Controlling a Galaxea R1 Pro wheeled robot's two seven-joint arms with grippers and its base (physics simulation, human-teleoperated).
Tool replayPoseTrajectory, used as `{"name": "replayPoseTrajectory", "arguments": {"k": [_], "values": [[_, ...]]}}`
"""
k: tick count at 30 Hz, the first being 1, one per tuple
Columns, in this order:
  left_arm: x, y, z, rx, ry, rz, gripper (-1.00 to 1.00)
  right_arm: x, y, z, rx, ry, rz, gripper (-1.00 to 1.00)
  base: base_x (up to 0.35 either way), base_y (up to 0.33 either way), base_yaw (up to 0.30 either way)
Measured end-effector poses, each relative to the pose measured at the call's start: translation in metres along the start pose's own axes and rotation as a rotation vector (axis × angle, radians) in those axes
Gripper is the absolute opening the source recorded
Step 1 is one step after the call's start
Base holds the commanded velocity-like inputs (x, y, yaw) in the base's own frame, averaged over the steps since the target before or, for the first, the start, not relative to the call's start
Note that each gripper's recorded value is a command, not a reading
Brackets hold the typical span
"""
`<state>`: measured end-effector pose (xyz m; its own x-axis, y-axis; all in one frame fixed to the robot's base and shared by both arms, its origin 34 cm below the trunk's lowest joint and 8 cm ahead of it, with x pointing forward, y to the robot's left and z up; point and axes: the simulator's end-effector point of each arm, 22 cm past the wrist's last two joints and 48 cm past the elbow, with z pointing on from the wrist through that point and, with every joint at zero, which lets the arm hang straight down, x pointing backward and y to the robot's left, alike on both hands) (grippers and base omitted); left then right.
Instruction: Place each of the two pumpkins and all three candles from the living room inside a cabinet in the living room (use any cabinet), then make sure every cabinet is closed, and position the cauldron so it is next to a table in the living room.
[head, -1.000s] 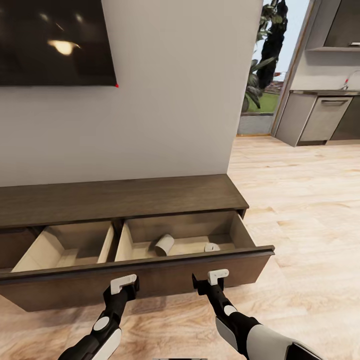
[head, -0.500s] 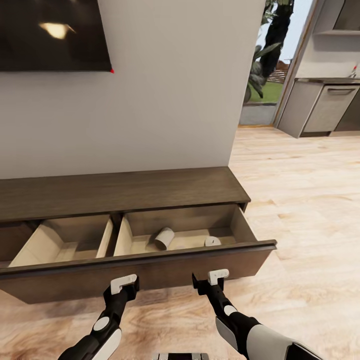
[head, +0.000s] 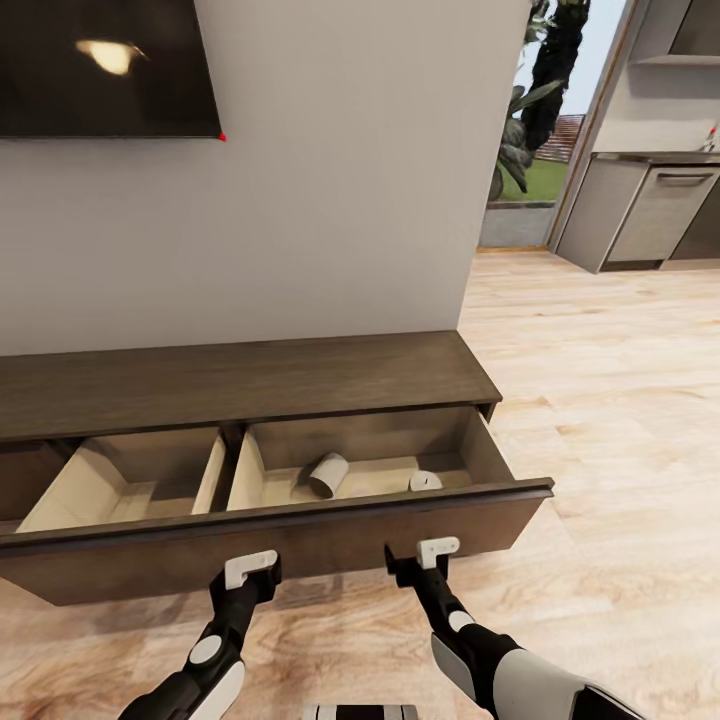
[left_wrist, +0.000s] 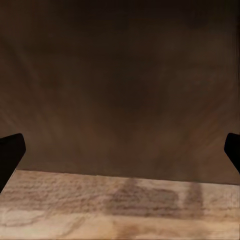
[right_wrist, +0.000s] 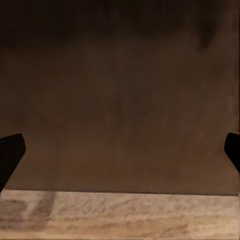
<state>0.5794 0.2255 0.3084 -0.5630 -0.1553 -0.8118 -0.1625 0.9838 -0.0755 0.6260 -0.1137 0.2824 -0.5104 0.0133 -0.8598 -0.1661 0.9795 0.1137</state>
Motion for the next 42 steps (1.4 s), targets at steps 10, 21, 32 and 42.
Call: {"name": "replayPoseTrajectory", "arguments": {"k": [10, 21, 32, 42], "values": [[-0.002, -0.001, 0.000, 0.003, -0.011, 0.018, 1.00, -0.017, -0.012, -0.002, 0.044, -0.082, 0.055, 1.00, 0.000, 0.000, 0.000], [-0.002, -0.001, 0.000, 0.006, -0.009, 0.019, 1.00, -0.016, -0.014, -0.002, 0.056, -0.078, 0.066, 1.00, 0.053, 0.004, 0.000], [-0.001, -0.001, 0.000, 0.005, -0.006, 0.020, 1.00, -0.015, -0.012, -0.002, 0.047, -0.074, 0.054, 1.00, 0.153, 0.002, 0.000], [-0.001, -0.001, 0.000, 0.004, -0.005, 0.019, 1.00, -0.014, -0.011, -0.002, 0.042, -0.072, 0.049, 1.00, 0.259, 0.000, 0.000]]}}
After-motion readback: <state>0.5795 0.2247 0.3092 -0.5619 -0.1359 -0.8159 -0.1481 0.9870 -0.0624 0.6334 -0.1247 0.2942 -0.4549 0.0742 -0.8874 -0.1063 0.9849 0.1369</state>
